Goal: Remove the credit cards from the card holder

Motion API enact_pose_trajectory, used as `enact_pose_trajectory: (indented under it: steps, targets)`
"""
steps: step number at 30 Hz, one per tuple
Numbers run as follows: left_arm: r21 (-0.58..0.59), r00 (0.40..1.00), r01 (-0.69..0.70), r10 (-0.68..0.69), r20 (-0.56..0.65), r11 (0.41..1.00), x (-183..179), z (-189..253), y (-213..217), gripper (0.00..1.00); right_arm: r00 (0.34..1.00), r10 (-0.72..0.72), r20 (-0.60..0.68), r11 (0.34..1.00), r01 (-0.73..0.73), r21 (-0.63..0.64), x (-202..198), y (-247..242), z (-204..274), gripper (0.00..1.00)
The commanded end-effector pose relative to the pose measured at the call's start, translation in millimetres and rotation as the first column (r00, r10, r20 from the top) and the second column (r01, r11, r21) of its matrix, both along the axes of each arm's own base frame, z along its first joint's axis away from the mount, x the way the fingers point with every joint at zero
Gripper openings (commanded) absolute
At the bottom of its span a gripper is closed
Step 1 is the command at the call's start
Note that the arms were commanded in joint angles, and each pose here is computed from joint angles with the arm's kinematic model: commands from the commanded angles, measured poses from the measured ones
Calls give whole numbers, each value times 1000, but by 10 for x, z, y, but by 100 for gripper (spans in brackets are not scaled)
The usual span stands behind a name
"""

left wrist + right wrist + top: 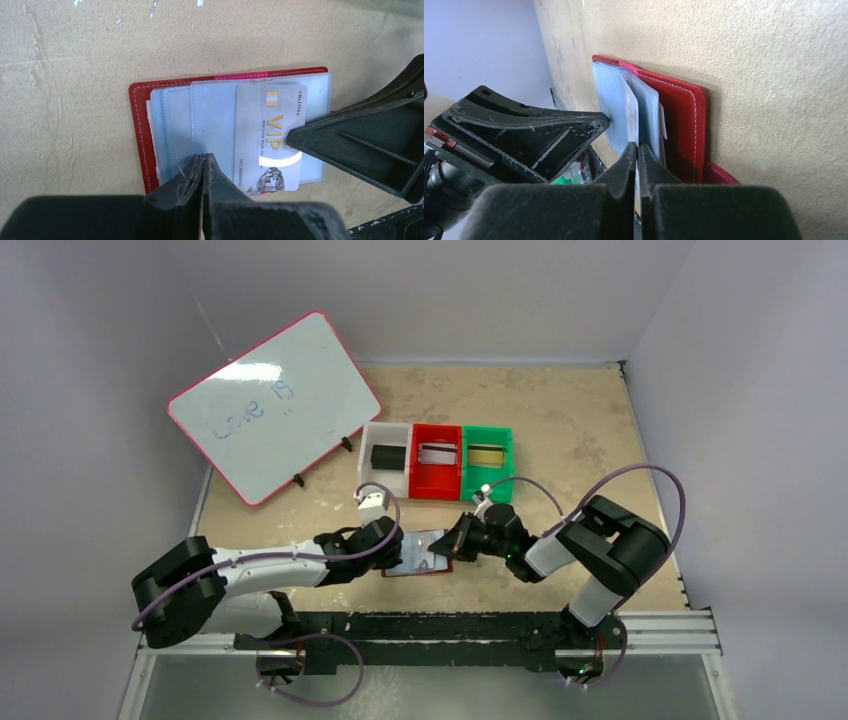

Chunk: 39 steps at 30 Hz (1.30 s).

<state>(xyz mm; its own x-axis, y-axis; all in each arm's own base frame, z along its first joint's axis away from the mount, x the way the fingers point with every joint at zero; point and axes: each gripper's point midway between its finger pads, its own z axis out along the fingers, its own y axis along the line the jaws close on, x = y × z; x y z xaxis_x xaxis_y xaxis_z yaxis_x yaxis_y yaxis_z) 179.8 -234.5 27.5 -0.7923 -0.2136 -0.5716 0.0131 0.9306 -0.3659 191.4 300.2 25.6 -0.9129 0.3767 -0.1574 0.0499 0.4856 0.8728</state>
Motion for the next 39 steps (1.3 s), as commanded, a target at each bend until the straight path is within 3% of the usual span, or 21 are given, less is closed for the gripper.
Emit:
enact_pose_trajectory:
  steps: [1,5,8,14,17,22,33,39]
  targets:
    - [118,998,27,-21,-51,993,-114,-155,218,0,1000,11,9,1000,-11,-21,-33,-49,-44,0]
    - [104,995,81,-74,-71,991,-139,-167,107,0,999,38,-7,999,-38,-2,-42,17,-51,1]
    - [171,993,82,-66,-98,982,-152,-233,174,0,999,20,-30,1000,-20,2,-29,22,-75,15]
    - [153,992,73,-56,-112,986,-196,-282,188,0,1000,19,9,999,-19,36,42,87,21,24]
    - [140,992,63,-46,-118,988,-223,-323,207,0,1000,23,18,998,-24,54,42,104,52,19]
    - [138,993,45,-30,-111,989,-225,-319,248,0,1000,7,5,998,-8,70,-18,43,40,0]
    - [118,999,20,-14,-52,993,-92,-145,172,0,999,-31,32,999,31,-11,-3,-106,105,0]
    - [48,1000,-11,11,-1,999,12,50,65,11,996,-26,81,997,32,-66,53,-144,215,0]
